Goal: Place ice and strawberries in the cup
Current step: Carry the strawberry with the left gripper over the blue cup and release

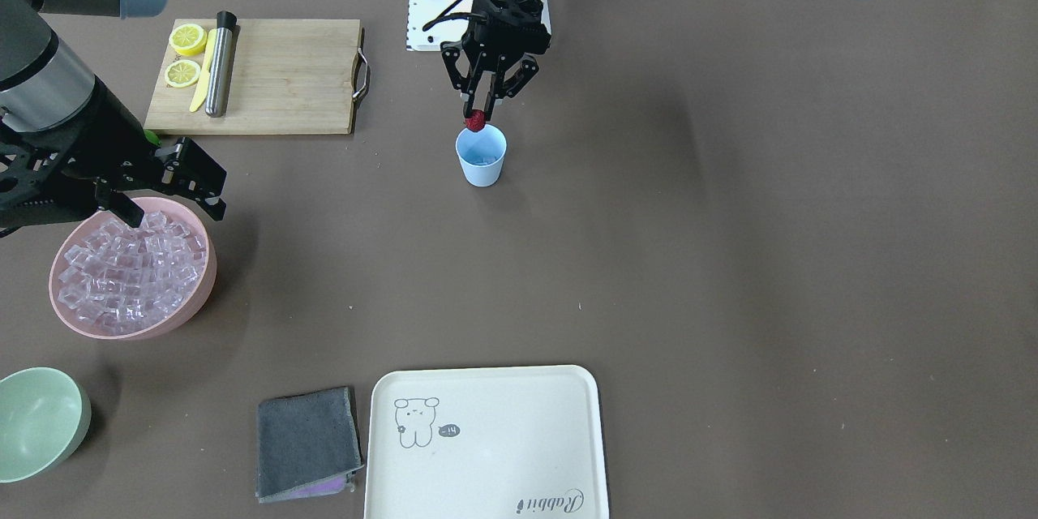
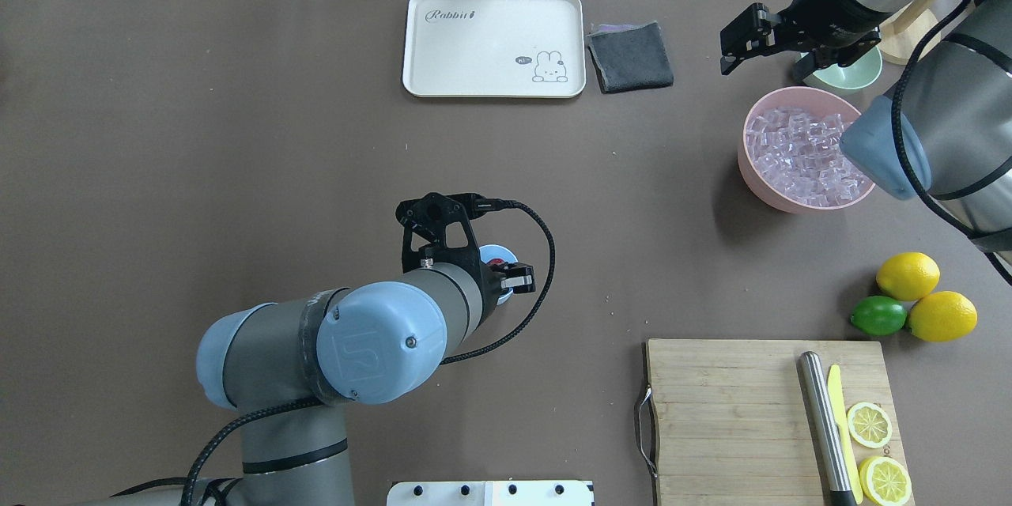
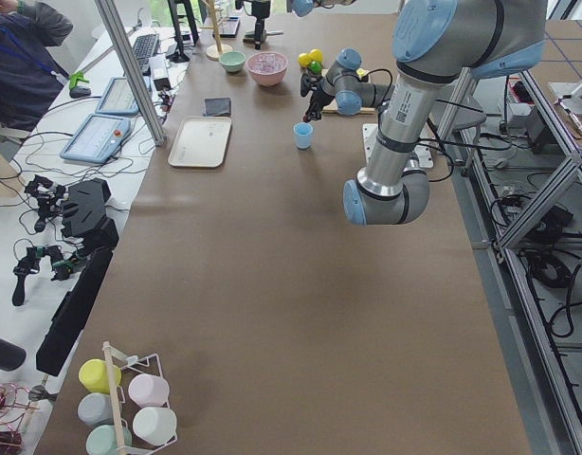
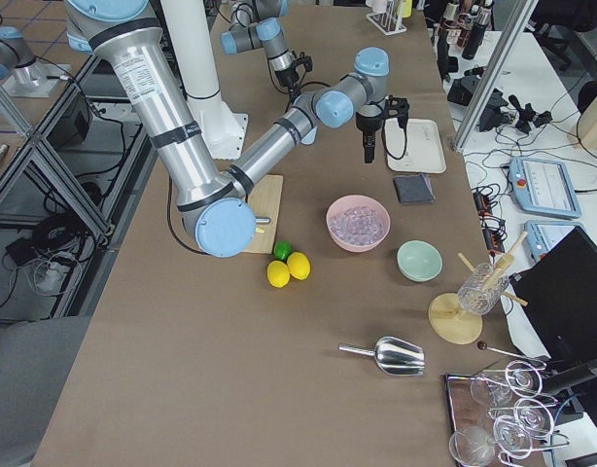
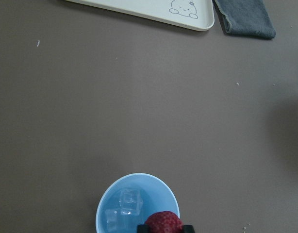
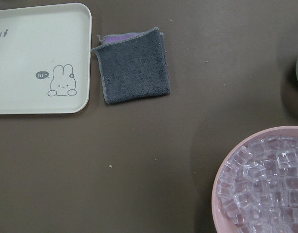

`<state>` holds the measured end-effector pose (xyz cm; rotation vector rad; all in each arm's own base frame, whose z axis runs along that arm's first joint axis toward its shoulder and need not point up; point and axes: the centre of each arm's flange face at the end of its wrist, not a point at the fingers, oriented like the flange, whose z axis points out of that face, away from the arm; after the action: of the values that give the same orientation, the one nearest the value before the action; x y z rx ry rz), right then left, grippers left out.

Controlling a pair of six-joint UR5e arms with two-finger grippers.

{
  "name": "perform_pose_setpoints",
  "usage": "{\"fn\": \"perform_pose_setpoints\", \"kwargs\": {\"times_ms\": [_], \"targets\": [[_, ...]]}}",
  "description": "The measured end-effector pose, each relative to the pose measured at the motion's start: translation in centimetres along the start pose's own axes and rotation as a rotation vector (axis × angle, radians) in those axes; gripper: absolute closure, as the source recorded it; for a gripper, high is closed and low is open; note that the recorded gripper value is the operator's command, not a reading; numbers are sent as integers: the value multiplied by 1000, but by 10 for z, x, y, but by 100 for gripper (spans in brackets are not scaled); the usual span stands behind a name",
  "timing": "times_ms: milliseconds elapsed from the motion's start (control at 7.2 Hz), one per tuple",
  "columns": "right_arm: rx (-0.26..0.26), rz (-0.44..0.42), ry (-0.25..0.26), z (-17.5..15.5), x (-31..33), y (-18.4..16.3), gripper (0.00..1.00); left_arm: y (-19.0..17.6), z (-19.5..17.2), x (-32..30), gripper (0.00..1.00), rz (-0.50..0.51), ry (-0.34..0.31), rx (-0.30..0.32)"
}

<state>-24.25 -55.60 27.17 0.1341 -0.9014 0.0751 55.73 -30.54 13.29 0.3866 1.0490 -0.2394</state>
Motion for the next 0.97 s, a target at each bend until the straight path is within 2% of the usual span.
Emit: {"fn": "perform_pose_setpoints", "kwargs": {"times_ms": [139,556,833,972], "targets": [[0,0,0,0,0,0,1,1,1,-2,2,1,-3,0],[0,0,0,0,0,0,1,-5,3,-5,2,-65,-8,32],[0,-2,-1,0,-1,-1,1,-37,1,-18,2,-79,-14,83],[1,-4,-1,-1,0,-1,1,-54,3,-33,2,-43,-13,114]]}}
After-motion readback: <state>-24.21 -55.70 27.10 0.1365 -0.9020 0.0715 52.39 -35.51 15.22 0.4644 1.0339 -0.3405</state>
